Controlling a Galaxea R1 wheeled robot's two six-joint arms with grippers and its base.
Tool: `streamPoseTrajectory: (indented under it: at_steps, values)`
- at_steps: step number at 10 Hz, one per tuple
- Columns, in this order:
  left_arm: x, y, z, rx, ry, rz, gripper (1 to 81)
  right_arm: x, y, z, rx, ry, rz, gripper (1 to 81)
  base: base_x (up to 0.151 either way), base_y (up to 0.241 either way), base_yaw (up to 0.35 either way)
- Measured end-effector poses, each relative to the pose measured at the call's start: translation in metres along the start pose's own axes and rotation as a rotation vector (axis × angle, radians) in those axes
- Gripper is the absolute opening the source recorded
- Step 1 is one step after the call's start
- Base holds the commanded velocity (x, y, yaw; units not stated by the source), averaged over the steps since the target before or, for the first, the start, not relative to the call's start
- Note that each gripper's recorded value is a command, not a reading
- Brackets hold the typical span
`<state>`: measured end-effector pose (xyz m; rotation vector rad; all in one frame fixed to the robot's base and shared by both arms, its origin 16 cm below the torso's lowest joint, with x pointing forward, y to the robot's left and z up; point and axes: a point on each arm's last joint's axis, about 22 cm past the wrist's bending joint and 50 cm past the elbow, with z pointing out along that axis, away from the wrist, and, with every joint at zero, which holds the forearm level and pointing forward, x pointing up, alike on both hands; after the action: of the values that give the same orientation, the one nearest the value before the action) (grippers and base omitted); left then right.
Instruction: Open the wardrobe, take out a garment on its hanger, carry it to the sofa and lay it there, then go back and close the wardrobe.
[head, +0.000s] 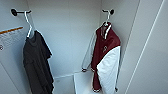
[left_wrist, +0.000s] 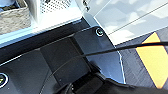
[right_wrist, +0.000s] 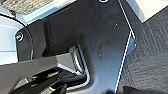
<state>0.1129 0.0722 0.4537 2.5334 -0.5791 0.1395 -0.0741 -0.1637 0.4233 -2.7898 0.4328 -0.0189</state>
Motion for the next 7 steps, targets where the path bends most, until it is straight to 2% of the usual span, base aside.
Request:
streamPoseTrajectory:
  at_steps: [2, 3, 5, 7]
  values:
    - [0.037, 0.003, -0.015, -0.051, 0.039, 0.017, 81.1, 0.001, 0.006, -0.001, -0.007, 0.001, 0.0, 81.1, 0.0, 0.0, 0.0]
    - [0.064, -0.004, -0.024, -0.056, 0.054, 0.028, 81.1, 0.001, 0.006, -0.001, -0.007, 0.002, 0.0, 81.1, 0.0, 0.0, 0.0]
    - [0.138, -0.017, -0.043, -0.055, 0.124, 0.06, 81.1, 0.003, 0.005, -0.001, -0.007, 0.003, 0.003, 81.1, 0.0, 0.0, 0.0]
    - [0.18, -0.008, -0.053, -0.078, 0.151, 0.07, 81.1, 0.005, 0.006, -0.001, -0.007, 0.006, 0.003, 81.1, 0.0, 0.0, 0.0]
